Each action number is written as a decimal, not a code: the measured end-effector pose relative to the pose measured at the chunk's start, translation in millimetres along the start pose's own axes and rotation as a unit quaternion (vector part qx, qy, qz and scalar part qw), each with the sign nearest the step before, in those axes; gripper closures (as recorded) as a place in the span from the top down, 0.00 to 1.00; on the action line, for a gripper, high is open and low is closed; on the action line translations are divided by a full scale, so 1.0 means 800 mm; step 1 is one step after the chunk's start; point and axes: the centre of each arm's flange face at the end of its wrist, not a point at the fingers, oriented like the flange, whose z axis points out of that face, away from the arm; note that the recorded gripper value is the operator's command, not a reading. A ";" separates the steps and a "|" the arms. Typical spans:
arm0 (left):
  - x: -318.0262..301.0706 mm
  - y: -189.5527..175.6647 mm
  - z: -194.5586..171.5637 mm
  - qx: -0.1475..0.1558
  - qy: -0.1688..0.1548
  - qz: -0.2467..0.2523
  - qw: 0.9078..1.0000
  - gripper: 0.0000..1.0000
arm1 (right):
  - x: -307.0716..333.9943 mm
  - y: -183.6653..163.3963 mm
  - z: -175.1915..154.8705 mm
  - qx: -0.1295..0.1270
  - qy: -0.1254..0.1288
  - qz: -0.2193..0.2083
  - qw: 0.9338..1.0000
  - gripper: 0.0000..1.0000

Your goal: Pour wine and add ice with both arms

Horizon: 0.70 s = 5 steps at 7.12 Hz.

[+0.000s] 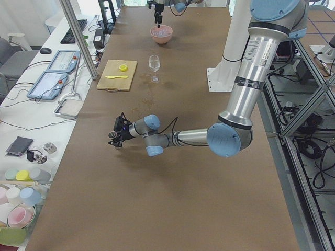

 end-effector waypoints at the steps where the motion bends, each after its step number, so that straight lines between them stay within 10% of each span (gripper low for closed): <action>1: 0.004 0.000 -0.001 -0.005 0.008 -0.002 1.000 0.98 | 0.000 0.000 0.000 0.000 0.000 0.000 1.000 1.00; 5: -0.028 0.028 -0.070 -0.052 0.049 -0.001 0.997 0.97 | -0.001 -0.001 0.001 0.000 0.000 0.000 1.000 1.00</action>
